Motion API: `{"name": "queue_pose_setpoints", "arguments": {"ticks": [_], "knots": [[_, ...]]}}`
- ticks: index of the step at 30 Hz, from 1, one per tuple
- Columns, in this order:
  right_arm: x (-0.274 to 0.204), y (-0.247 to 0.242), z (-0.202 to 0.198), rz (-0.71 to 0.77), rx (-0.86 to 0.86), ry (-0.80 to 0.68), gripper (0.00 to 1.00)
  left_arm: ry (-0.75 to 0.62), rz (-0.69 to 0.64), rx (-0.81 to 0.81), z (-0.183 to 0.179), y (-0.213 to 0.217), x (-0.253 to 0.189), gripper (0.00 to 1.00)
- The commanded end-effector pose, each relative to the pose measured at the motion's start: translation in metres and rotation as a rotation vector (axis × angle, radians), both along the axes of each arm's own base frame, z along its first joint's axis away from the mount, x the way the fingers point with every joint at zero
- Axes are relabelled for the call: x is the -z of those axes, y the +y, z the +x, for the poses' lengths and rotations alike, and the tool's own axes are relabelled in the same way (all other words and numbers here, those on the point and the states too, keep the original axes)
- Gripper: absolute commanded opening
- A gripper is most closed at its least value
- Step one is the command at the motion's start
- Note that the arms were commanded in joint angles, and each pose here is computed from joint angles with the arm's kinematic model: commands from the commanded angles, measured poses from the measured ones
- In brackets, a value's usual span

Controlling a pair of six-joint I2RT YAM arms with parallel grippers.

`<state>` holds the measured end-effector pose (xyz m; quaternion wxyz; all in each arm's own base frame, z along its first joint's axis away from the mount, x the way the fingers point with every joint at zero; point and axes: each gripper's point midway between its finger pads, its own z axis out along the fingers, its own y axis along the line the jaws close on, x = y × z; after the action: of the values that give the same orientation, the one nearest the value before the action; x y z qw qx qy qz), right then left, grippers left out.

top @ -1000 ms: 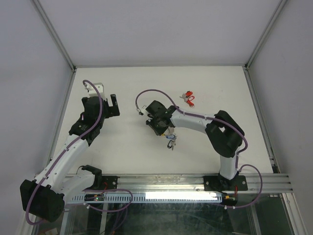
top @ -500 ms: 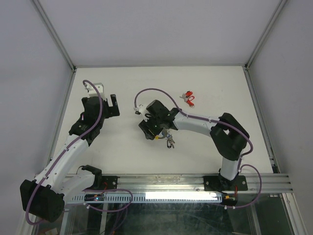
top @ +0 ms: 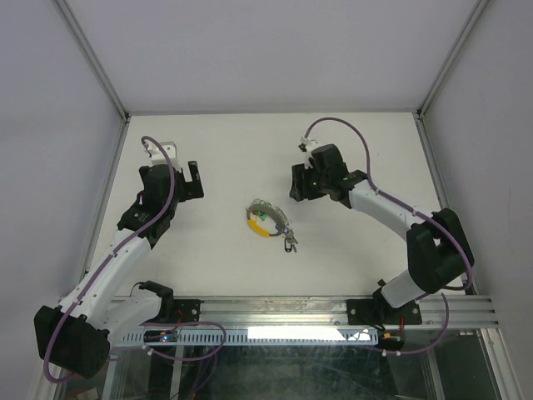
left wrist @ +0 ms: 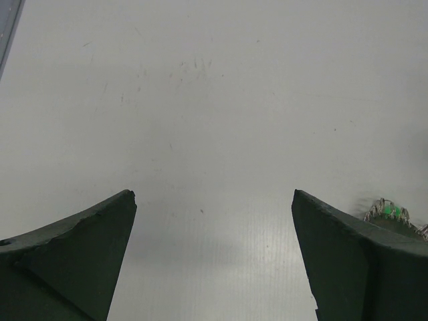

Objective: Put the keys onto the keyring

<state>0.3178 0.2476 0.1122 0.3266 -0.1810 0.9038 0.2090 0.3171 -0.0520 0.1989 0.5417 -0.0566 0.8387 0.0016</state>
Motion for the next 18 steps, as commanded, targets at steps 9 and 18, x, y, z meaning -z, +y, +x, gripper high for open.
{"name": "queue_pose_setpoints", "arguments": {"ticks": [9,18], "knots": [[0.016,-0.068,0.009,-0.006,0.277,0.144,0.49,0.039,-0.07,0.119,0.006,-0.029,0.003,0.97],[0.026,-0.055,-0.022,0.088,0.213,0.224,0.47,0.177,-0.17,0.274,-0.02,-0.134,0.047,0.91]]}}
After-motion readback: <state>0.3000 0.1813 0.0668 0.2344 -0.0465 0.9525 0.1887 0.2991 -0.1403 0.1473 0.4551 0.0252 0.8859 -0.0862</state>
